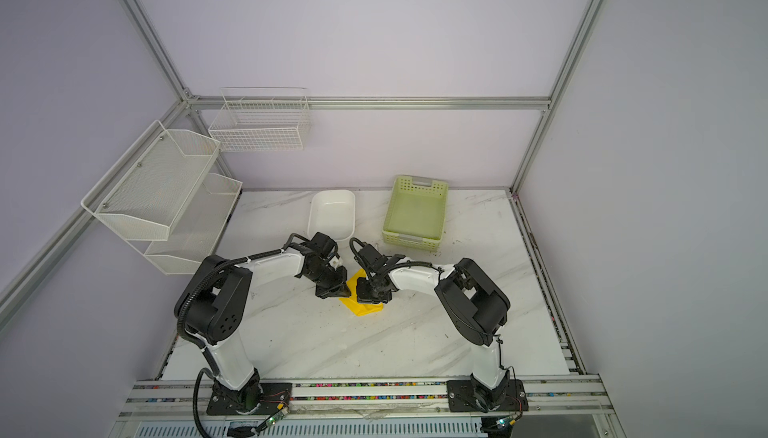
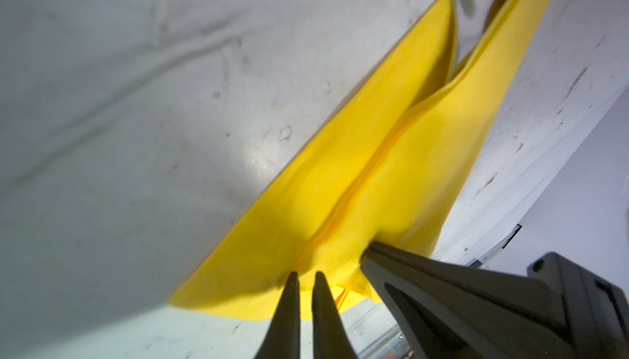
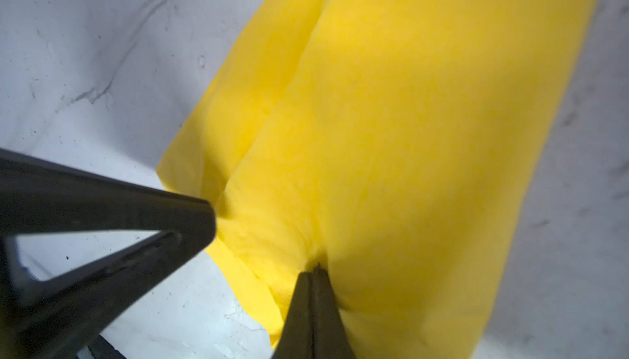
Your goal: Place the utensils on the paper napkin and roll it up
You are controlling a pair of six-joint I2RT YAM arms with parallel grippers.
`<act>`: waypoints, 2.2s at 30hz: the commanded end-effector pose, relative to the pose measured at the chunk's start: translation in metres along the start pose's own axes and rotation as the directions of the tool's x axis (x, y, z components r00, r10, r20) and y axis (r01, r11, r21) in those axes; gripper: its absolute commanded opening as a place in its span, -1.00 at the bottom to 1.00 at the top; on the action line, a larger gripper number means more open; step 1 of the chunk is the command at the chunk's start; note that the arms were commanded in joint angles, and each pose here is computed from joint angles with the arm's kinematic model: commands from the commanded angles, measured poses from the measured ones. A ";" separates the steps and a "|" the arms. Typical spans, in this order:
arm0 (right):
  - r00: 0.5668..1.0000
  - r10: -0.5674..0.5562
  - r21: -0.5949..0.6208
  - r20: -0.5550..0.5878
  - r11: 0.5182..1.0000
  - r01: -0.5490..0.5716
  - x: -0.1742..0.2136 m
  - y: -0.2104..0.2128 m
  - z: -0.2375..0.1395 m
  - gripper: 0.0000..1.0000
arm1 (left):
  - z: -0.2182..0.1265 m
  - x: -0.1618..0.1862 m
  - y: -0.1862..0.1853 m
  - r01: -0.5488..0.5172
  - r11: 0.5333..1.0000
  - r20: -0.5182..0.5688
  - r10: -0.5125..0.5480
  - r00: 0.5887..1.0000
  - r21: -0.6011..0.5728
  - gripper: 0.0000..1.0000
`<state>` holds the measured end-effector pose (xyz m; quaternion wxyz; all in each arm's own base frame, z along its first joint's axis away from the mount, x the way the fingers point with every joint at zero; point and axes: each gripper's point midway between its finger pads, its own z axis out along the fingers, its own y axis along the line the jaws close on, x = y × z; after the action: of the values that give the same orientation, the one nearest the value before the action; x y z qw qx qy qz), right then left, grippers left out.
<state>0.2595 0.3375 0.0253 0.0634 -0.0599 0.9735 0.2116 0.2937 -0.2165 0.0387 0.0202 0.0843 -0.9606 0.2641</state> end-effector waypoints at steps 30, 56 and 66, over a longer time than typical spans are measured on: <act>0.997 0.033 0.094 -0.073 0.995 -0.026 0.026 -0.031 0.016 -1.00 | 0.011 0.015 0.012 -0.024 0.952 0.037 0.014 0.999 0.304 -0.05; 0.997 0.028 0.093 -0.075 0.995 -0.020 0.026 -0.030 0.014 -1.00 | -0.011 -0.044 -0.022 -0.141 0.914 0.131 0.097 0.987 0.382 -0.02; 0.997 0.027 0.093 -0.078 0.995 -0.019 0.026 -0.031 0.015 -1.00 | -0.010 -0.044 -0.025 -0.213 0.905 0.118 0.181 0.976 0.369 -0.04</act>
<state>0.2585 0.3384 0.0250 0.0627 -0.0601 0.9724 0.2168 0.3212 -0.2203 0.0397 -0.0384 0.0380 -0.8978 0.4371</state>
